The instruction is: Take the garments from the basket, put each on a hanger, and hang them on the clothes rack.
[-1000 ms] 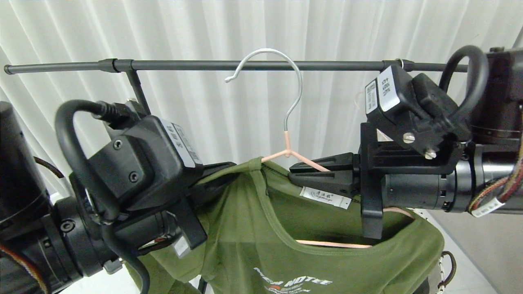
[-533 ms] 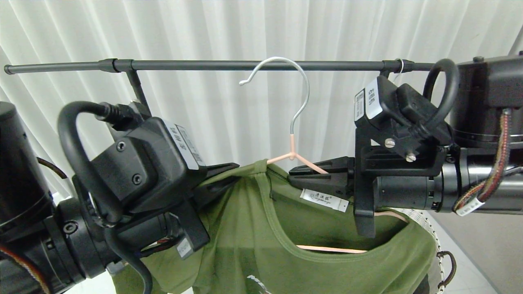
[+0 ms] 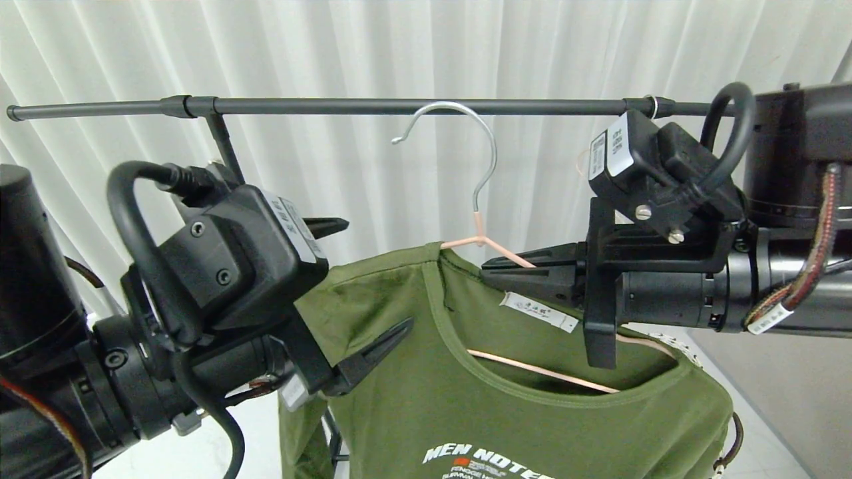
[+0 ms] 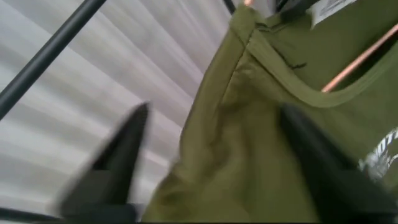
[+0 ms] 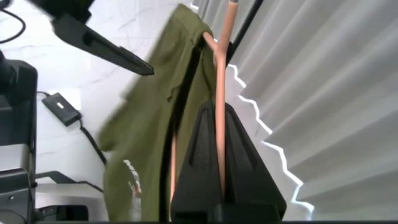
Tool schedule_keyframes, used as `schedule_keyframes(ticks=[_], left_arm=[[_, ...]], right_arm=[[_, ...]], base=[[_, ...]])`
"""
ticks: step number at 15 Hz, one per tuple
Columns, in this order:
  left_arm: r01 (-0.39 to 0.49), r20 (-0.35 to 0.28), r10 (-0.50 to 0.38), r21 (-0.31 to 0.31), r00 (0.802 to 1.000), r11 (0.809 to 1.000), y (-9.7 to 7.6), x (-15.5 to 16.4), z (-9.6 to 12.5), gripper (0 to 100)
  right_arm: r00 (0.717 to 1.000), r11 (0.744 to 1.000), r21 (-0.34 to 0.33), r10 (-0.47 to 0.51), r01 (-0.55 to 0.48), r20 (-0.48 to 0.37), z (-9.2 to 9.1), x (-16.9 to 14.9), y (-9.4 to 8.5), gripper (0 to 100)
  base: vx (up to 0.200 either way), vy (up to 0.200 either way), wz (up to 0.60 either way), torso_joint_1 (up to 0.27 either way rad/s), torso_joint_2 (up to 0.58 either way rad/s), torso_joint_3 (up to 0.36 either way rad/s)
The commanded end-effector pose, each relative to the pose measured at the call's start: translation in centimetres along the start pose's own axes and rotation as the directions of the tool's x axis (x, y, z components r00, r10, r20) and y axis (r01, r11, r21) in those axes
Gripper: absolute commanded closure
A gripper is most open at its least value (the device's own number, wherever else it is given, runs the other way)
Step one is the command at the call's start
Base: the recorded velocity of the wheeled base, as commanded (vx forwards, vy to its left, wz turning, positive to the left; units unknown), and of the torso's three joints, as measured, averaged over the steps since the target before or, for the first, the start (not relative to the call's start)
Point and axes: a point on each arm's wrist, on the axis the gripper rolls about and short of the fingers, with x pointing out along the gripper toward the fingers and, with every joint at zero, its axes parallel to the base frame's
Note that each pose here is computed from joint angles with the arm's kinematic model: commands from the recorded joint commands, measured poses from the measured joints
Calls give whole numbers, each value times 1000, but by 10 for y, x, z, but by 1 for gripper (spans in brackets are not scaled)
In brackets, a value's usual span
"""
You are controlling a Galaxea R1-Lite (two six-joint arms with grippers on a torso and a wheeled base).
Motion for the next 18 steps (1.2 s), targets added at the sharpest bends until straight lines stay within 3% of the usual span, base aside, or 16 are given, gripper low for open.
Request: schedule_keyframes(ticks=[1,5,8,10,13,17,18], left_arm=[[-44,-28,44,-8,999,999,9,-2,-6,0],[-72,-67,70,-21,995,997,11,-8,-17,0],[-115,-197,106,-36,975,993,9,-23,-53,0],[-123,-250,105,-57,962,991,4,-30,-68,0],[-125,-285,70,-179,956,976,0,-27,-79,0],[-148,-296,69,-252,953,956,3,-22,-80,0],[-155,-298,75,-254,952,955,3,-23,-81,100]], right_arm=[[1000,1000,-2,-11,11,4,1,-3,-2,100],[999,999,-1,-35,35,4,0,-8,-8,100],[999,999,-10,-36,37,26,5,-18,-5,100],[999,999,-16,-37,38,37,8,-22,-4,100],[998,999,-45,-15,17,54,11,-26,0,100],[997,997,-63,39,-35,63,10,-32,16,100],[997,997,-67,45,-41,67,10,-35,20,100]], base=[[0,0,0,0,0,0],[0,0,0,0,0,0],[0,0,0,0,0,0],[0,0,0,0,0,0],[0,0,0,0,0,0],[0,0,0,0,0,0],[0,0,0,0,0,0]])
